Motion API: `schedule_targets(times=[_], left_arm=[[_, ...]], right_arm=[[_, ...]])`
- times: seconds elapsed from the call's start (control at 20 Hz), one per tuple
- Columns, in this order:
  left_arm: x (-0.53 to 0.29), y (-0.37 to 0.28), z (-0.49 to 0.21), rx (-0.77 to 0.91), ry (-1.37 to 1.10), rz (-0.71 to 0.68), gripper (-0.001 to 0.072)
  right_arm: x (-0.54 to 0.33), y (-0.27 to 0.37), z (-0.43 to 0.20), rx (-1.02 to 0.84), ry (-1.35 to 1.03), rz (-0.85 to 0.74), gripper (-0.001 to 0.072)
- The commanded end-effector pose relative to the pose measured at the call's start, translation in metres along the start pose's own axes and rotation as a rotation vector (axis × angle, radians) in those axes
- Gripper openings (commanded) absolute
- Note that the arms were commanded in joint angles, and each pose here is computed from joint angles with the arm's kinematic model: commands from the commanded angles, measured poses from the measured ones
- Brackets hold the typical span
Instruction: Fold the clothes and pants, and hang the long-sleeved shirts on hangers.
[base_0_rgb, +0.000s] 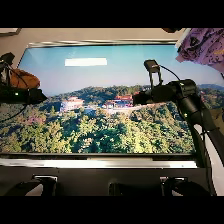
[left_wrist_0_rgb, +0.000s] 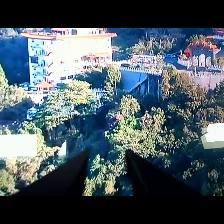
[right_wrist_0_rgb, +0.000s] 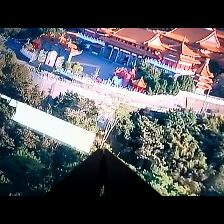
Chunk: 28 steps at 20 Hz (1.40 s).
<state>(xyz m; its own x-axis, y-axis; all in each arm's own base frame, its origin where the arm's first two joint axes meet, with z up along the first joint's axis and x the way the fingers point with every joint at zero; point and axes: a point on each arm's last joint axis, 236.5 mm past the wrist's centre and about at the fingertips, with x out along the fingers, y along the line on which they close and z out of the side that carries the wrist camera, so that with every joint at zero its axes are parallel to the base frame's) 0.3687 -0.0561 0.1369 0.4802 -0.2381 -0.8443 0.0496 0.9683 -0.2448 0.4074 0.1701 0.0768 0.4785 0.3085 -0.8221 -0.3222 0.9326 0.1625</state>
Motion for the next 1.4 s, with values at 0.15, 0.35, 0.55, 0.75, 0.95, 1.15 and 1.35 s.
schedule_targets(times=[0.15,0.35,0.55,0.75,0.95,1.15,1.35], left_arm=[[0.031,0.116,0.062,-0.205,-0.193,0.303,0.072],[0.077,0.233,0.121,-0.306,-0.262,0.404,0.072],[0.144,0.321,0.135,-0.326,-0.217,0.504,0.072],[0.197,0.366,0.129,-0.359,-0.19,0.52,0.072],[0.226,0.39,0.105,-0.421,-0.165,0.526,0.072],[0.219,0.376,0.118,-0.424,-0.195,0.494,0.0017],[0.187,0.316,0.131,-0.44,-0.146,0.412,0.0011]], right_arm=[[0.0,0.0,0.0,0.0,0.0,0.001,0.0033],[0.0,0.0,0.0,-0.001,0.0,0.0,0.0033],[0.0,0.0,0.0,0.0,0.0,0.001,0.0033],[0.0,0.0,0.0,0.0,0.0,0.001,0.0033],[0.0,0.0,0.0,-0.001,0.0,0.0,0.0033],[0.0,0.0,0.0,0.0,0.0,0.001,0.0033],[0.0,0.0,0.0,0.0,0.0,0.001,0.0033]])
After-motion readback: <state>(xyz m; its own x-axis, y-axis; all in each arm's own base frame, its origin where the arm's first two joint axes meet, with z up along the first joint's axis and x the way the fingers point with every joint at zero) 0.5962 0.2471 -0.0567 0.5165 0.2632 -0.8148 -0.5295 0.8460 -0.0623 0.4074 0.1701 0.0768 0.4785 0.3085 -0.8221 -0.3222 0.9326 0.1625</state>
